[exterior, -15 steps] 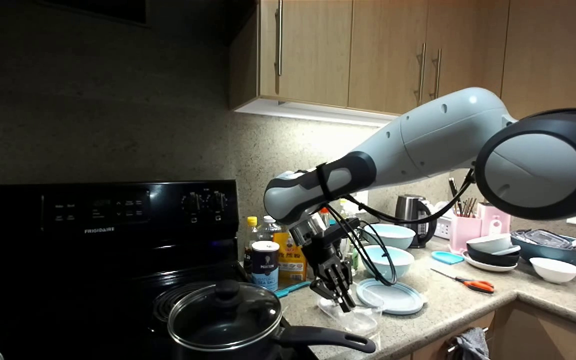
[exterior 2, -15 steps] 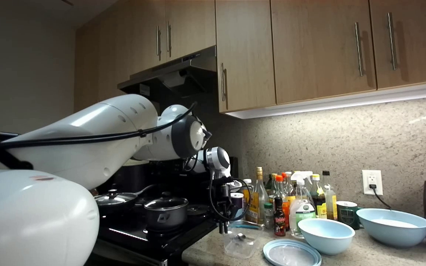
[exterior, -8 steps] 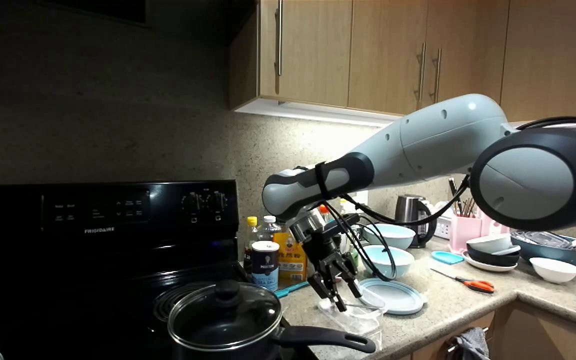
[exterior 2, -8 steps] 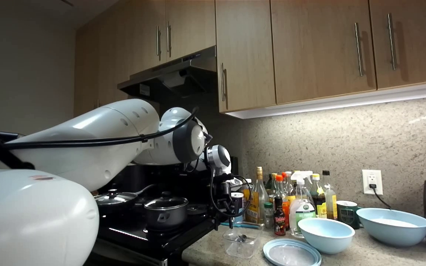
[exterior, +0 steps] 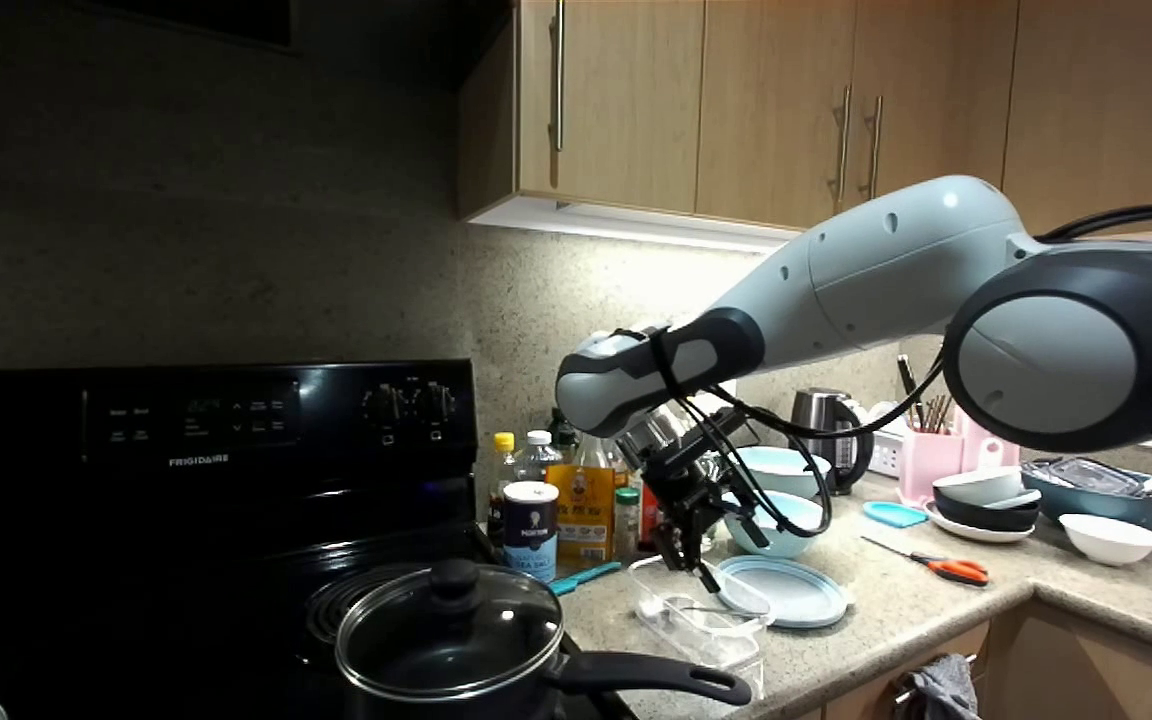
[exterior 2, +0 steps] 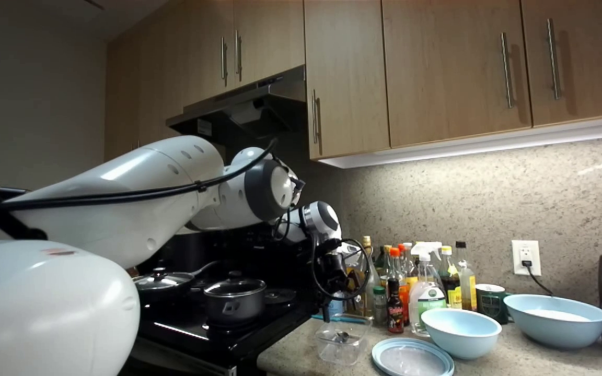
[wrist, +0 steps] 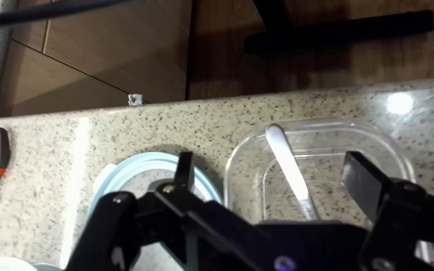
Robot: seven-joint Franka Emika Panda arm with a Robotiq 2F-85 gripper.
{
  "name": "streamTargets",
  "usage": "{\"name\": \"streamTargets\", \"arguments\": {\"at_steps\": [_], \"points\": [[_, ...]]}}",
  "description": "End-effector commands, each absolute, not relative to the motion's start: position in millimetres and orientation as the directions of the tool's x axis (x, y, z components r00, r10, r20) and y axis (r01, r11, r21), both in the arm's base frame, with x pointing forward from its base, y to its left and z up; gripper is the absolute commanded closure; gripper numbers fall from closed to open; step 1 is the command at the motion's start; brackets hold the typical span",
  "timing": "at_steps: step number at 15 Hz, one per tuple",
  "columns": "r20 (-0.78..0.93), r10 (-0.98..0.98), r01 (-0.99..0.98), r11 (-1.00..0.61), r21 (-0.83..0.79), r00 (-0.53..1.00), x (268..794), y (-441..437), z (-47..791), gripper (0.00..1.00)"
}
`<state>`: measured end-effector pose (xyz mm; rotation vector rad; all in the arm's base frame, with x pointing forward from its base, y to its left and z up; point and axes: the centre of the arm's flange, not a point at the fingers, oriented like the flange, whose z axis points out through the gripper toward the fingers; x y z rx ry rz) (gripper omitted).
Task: Move the glass bowl to the right and the clear bowl to the left
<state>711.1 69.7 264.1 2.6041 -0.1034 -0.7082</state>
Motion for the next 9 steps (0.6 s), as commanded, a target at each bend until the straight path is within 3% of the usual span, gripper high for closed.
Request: {"name": "streamTargets", "arguments": {"at_steps": [1, 2, 3, 9], "points": [[-0.364, -0.344, -0.154, -0.874, 0.462, 0.865, 670, 27, 274, 0.0], [-0.344, -0.367, -0.182, -0.866, 0.465, 0.865, 673, 21, 274, 0.0], [-0.381, -0.308, -0.104, -0.876, 0.47, 0.872, 712, 36, 269, 0.0], [-0.323, -0.377, -0.201, -0.862, 0.465, 0.868, 696, 5, 276, 0.0]]}}
